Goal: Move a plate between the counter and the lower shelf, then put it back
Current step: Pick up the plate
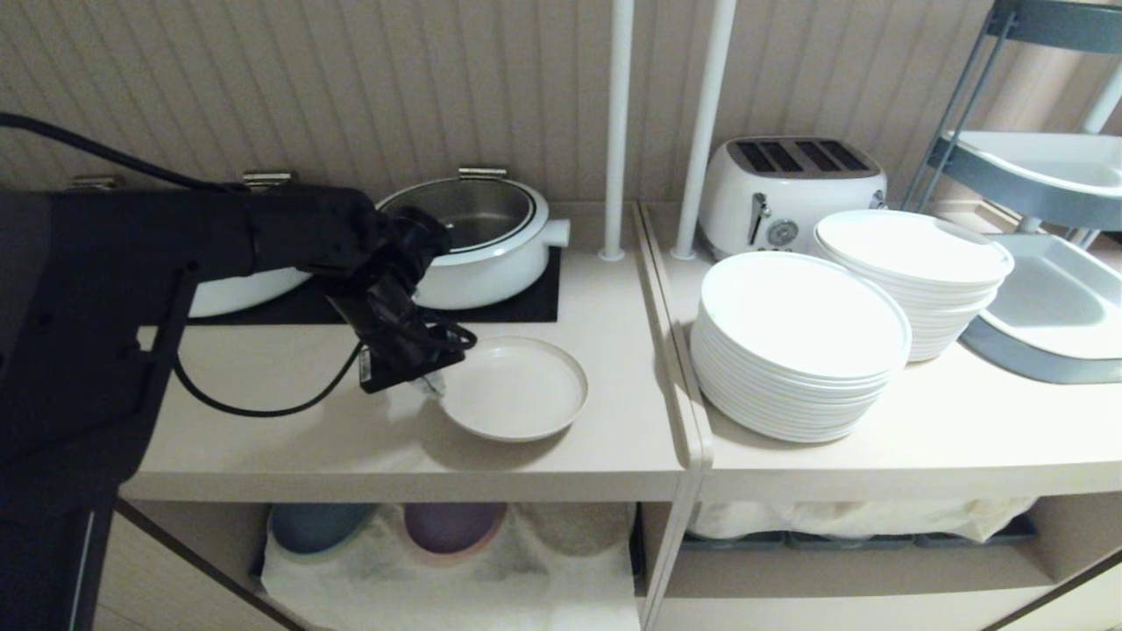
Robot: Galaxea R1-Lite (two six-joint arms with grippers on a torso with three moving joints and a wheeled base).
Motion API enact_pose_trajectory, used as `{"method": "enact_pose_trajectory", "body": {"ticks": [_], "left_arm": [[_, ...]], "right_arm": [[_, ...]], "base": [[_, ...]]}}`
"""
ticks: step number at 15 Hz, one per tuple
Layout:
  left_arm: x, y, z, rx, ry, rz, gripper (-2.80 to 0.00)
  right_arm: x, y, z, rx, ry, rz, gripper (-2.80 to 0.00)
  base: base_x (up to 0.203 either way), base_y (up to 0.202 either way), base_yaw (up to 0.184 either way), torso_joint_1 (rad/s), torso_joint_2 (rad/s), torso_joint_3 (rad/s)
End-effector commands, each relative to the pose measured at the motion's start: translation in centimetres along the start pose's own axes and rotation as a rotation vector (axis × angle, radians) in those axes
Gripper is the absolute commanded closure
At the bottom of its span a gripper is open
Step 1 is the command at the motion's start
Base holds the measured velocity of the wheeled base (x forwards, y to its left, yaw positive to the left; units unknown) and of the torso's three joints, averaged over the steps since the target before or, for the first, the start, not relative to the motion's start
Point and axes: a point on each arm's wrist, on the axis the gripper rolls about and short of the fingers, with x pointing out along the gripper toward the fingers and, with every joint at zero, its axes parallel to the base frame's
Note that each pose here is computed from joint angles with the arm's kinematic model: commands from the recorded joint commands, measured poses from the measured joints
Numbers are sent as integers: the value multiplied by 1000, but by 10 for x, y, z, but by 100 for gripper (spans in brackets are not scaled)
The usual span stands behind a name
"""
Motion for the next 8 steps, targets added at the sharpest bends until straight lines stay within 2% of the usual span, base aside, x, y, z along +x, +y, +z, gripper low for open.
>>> {"method": "enact_pose_trajectory", "body": {"ticks": [1,5,8], "left_arm": [[-6,2,-2,-4,1,-3,0],[-15,11,-10,-12,17,9,0],[-32,19,-18,-16,24,-11,0]], "right_arm": [[0,0,0,0,-1,0,0],[0,0,0,0,-1,0,0],[0,0,0,0,-1,0,0]], "base": [[0,0,0,0,0,0],[0,0,0,0,0,0],[0,0,0,0,0,0]]}}
